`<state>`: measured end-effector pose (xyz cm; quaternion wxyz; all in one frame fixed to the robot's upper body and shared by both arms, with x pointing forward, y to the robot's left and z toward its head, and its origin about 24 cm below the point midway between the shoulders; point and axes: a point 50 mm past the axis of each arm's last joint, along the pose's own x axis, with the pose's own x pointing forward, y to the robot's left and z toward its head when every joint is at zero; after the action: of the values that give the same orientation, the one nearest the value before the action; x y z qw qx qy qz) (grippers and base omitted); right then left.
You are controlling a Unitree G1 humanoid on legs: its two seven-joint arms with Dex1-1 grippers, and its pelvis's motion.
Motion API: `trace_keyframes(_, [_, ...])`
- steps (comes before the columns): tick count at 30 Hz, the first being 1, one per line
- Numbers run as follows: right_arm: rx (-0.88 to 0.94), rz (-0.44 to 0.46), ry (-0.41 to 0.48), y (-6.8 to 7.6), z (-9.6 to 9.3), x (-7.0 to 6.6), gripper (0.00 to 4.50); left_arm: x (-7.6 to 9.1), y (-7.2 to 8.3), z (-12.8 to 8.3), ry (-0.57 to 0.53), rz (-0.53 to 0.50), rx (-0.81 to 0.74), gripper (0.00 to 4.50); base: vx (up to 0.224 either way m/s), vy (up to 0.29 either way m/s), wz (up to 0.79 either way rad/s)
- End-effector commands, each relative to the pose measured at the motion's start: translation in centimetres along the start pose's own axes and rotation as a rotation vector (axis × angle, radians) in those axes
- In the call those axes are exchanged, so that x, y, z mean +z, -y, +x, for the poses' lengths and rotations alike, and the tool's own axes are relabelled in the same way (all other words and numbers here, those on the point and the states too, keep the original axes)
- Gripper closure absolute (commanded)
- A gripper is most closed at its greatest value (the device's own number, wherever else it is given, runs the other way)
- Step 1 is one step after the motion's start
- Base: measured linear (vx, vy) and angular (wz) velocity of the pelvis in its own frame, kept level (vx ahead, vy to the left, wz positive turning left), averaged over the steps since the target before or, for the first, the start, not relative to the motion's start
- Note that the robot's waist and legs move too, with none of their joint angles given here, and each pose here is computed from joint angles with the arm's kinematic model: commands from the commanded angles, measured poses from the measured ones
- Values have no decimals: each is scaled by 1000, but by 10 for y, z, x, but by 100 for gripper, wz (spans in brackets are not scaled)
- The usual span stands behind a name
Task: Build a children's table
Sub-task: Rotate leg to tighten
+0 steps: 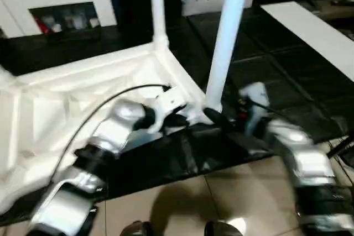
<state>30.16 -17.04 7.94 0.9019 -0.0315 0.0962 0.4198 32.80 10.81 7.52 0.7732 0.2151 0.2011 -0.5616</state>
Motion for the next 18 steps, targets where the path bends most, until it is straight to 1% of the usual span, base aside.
trace_keyframes(1, [152,-70,18,-9,-2,11,26,15,5,-4,37,131,-109,450,0,0,0])
trace_keyframes(4, [258,-85,-18,-10,-8,11,26,10,9,-10,12,164,-189,450,0,0,0])
trace_keyframes(5, [337,-83,-53,-10,-11,9,26,9,12,-14,8,212,-253,450,0,0,0])
trace_keyframes(6, [362,-83,-62,-10,-12,8,41,9,13,-15,5,223,-273,450,0,0,0])
trace_keyframes(8, [411,-82,-81,-10,-13,8,41,8,15,-18,-4,247,-318,450,0,0,0])
trace_keyframes(9, [440,-80,-91,-10,-13,8,55,8,16,-19,-11,259,-345,450,0,0,0])
trace_keyframes(10, [455,-78,-98,-10,-13,8,55,8,17,-20,-16,264,-358,450,0,0,0])
trace_keyframes(11, [476,-77,-110,-10,-13,8,76,8,18,-20,-22,274,-378,450,0,0,0])
trace_keyframes(13, [502,-85,-126,-10,-12,8,81,8,19,-21,-30,287,-404,450,0,0,0])
trace_keyframes(16, [542,-88,-127,-12,-7,11,117,7,21,-22,-37,307,-442,450,0,0,0])
trace_keyframes(18, [564,-85,-126,-13,-5,11,128,7,21,-22,-38,310,-449,450,0,0,0])
